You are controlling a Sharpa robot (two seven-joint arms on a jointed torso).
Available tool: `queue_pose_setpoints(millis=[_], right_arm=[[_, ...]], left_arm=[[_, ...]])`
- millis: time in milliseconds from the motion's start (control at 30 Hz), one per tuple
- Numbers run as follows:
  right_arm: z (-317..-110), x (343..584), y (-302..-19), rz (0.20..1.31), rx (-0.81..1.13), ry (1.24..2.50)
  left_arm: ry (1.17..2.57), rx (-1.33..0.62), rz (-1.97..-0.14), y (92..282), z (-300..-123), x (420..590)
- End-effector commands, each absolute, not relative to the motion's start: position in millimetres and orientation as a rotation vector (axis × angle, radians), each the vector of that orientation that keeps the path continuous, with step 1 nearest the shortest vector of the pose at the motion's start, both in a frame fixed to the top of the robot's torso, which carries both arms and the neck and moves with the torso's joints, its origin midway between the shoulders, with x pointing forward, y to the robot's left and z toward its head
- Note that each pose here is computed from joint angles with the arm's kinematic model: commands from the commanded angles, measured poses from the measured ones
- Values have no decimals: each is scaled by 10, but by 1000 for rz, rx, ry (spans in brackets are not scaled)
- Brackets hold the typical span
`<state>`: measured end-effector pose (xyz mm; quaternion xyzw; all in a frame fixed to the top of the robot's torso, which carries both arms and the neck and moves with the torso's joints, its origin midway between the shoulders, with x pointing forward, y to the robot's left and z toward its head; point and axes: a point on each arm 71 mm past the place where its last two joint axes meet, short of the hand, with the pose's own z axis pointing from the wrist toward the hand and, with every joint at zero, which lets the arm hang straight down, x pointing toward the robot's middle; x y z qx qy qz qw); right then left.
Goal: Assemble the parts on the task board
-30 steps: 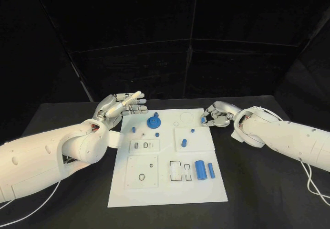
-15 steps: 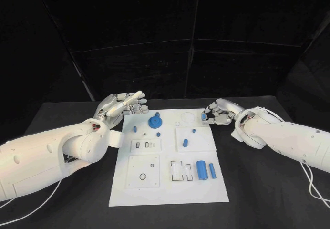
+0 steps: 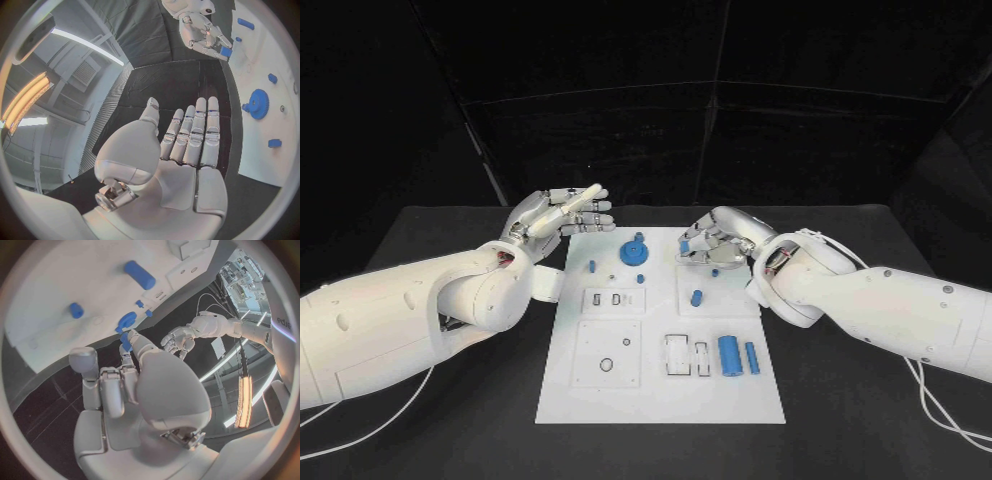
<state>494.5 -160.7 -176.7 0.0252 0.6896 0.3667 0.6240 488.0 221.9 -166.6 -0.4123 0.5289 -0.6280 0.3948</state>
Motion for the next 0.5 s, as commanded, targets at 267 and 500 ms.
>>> queue_pose_setpoints(millis=[267, 500], right_arm=[[-1768, 4920, -966, 815, -91, 1590], [-1860, 4907, -732, 777, -144, 1659]], left_arm=[[1327, -1047, -1607, 2205, -1628, 4900], [1327, -1044, -1611, 2193, -1616, 4910]])
